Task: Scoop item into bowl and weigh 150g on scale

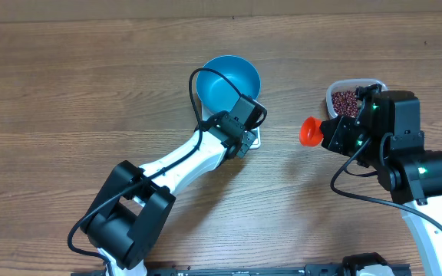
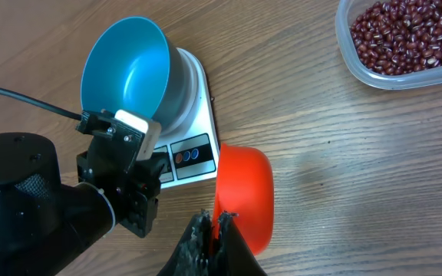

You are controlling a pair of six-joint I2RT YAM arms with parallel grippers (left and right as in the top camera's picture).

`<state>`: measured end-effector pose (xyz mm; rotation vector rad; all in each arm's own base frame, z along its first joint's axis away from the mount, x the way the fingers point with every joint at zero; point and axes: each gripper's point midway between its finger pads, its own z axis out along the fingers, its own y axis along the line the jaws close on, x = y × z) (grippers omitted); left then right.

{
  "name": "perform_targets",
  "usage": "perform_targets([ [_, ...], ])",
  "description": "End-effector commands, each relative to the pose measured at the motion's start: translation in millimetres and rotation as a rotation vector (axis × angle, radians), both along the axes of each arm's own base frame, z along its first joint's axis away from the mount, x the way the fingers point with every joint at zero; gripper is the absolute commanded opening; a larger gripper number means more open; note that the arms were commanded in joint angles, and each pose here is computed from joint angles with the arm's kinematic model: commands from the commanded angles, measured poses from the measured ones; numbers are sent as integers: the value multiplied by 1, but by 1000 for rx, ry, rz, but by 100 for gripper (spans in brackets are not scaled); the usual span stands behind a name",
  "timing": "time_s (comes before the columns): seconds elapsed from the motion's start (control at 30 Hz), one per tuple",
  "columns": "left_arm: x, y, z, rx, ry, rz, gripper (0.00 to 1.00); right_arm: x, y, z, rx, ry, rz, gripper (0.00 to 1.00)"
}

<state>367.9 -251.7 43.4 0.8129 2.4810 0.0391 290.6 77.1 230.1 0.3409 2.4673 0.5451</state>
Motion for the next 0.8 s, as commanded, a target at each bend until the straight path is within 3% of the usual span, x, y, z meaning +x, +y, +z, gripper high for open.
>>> perform_targets([
  [0.0, -3, 3, -11, 23, 13, 6, 4, 3, 0, 12, 7, -35, 0, 4],
  [0.77, -4, -2, -19, 10, -8, -22, 4, 5, 0, 14, 10, -46, -1, 4],
])
